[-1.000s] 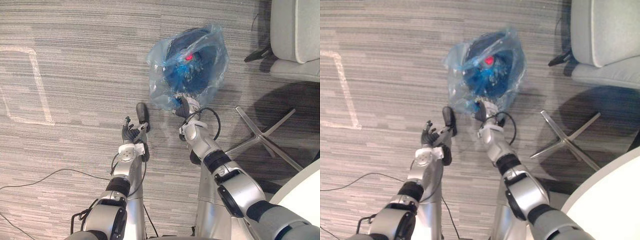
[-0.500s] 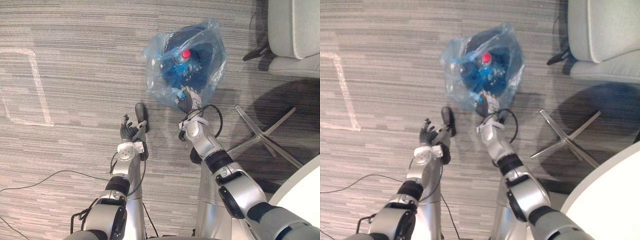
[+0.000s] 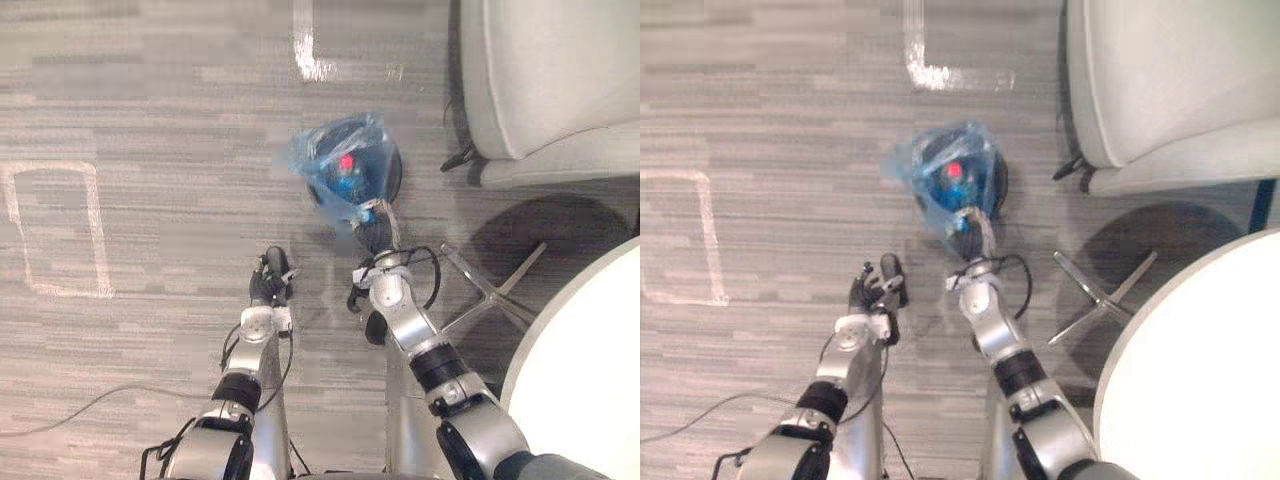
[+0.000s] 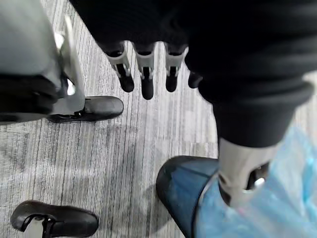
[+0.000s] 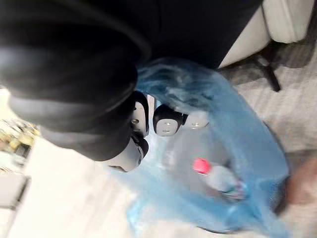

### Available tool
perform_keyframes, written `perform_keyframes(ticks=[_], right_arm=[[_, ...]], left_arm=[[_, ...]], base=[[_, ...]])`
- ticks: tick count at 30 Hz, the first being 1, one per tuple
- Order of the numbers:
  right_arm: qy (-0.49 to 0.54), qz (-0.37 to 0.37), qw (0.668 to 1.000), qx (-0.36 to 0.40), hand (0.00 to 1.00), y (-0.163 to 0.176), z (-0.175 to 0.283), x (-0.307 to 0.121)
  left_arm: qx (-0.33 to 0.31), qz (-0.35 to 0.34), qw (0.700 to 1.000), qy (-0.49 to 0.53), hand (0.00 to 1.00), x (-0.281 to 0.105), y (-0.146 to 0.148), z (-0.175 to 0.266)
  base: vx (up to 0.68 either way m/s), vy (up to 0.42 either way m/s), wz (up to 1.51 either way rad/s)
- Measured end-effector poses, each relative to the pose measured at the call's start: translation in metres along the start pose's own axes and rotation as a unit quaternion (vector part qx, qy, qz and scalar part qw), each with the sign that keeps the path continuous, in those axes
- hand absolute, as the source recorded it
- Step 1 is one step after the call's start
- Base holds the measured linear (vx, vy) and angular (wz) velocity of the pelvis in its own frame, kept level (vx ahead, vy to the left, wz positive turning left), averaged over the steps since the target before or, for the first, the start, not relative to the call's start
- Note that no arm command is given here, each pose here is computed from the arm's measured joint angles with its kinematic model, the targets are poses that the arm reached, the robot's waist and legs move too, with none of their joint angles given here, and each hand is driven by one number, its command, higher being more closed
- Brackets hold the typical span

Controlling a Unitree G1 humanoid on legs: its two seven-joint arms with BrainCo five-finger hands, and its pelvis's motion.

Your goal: Gather rubbish on tea table into small bin, then transfer packed bag to large trash can.

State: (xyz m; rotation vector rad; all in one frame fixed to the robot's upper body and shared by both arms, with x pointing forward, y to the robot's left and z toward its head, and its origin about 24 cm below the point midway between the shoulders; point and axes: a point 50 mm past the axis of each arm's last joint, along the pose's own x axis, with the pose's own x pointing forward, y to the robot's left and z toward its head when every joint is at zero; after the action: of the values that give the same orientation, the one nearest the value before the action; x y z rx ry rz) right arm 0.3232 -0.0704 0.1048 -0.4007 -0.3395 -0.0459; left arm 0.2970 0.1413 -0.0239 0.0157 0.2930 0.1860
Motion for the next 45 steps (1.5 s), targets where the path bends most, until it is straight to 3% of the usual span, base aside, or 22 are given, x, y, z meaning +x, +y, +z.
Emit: perform_keyframes(ticks=[11, 18, 25, 29, 35, 40, 45], right_arm=[[-0.01, 0.068, 0.995, 0.069, 1.0, 0.014, 0.008, -0.054], [-0.003, 0.094, 0.994, 0.061, 1.0, 0.013, -0.001, -0.055], [0.012, 0.112, 0.992, 0.051, 1.0, 0.01, -0.011, -0.059], [0.021, 0.122, 0.991, 0.047, 1.0, 0.007, -0.017, -0.064], [-0.002, 0.132, 0.99, 0.045, 1.0, -0.012, -0.013, -0.064], [-0.017, 0.133, 0.988, 0.072, 1.0, -0.026, -0.009, -0.065], [-0.047, 0.16, 0.981, 0.102, 1.0, -0.019, 0.007, -0.06]], left_arm=[[0.044, 0.012, 0.992, 0.12, 0.0, -0.038, 0.024, -0.075], [0.103, -0.006, 0.974, 0.202, 0.0, -0.057, 0.035, -0.112], [0.135, -0.01, 0.967, 0.215, 0.0, -0.065, 0.044, -0.122], [0.149, -0.026, 0.971, 0.185, 0.0, -0.061, 0.04, -0.112], [0.129, -0.073, 0.988, 0.038, 0.0, -0.065, 0.028, -0.06], [0.162, -0.074, 0.981, -0.077, 0.0, -0.077, 0.042, -0.017], [0.194, -0.11, 0.967, -0.122, 0.0, -0.067, 0.021, -0.001]], base=[[0.09, 0.009, -0.07], [0.11, 0.018, -0.11], [0.04, 0.035, -0.11], [-0.02, 0.011, -0.1], [-0.01, 0.03, -0.12], [0.08, 0.021, 0.04], [0.06, 0.023, -0.05]])
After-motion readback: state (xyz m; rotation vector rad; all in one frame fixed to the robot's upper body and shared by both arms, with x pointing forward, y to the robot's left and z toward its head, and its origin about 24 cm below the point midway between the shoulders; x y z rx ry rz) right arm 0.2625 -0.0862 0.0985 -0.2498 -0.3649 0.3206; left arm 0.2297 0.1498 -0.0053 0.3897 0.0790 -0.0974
